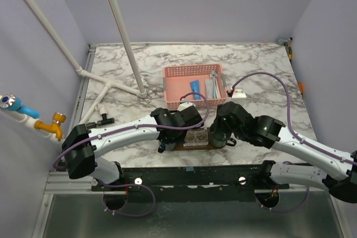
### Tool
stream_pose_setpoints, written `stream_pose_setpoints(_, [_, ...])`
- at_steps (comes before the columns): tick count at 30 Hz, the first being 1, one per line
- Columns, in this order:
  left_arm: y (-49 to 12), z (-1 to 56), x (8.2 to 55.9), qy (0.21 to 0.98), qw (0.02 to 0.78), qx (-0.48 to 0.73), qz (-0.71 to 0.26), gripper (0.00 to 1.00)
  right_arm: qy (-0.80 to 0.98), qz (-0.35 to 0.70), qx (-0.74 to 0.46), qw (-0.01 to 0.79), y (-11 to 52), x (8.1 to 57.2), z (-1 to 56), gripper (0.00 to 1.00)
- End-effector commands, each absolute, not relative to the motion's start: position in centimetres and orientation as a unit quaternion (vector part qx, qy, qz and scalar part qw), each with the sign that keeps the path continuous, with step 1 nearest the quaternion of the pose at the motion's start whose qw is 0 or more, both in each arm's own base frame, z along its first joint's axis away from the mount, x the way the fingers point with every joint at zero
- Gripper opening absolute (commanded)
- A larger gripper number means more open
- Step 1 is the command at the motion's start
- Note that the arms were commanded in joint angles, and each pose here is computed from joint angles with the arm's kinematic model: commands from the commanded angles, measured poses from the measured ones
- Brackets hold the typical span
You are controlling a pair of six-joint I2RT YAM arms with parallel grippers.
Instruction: Prepare toiletry sets of a toothbrush and toothpaste on the tray
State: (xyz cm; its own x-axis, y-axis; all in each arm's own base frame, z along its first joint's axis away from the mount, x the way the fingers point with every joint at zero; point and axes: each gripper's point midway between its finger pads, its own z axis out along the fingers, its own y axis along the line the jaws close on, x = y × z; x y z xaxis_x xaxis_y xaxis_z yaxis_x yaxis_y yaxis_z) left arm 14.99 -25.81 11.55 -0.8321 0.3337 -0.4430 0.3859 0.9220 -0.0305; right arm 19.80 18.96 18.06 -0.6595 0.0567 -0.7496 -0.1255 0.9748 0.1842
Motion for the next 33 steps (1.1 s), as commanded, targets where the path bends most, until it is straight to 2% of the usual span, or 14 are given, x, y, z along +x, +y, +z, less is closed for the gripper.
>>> stream_pose_setpoints(1, [-26.6,12.3,15.9,0.950,0.241,0.191,-0.057,0.00,0.905,0.112,-0.014,0.411,18.9,19.6,17.7,0.50])
stream_pose_setpoints(15, [-26.7,12.4,16.4,0.949,0.243,0.197,-0.042,0.00,0.905,0.111,-0.015,0.411,18.9,19.6,17.8,0.50])
stream_pose_setpoints(19, [-26.6,12.9,16.4,0.948,0.247,0.195,-0.044,0.00,0.904,0.110,-0.014,0.412,18.9,19.7,17.8,0.53])
stream_pose_setpoints(23, [-26.6,13.3,16.4,0.947,0.251,0.196,-0.050,0.10,0.903,0.113,-0.014,0.413,19.0,19.7,18.0,0.54])
stream_pose_setpoints(33, [-26.3,14.2,16.4,0.944,0.259,0.199,-0.053,0.24,0.901,0.117,-0.015,0.418,19.3,19.9,18.8,0.55])
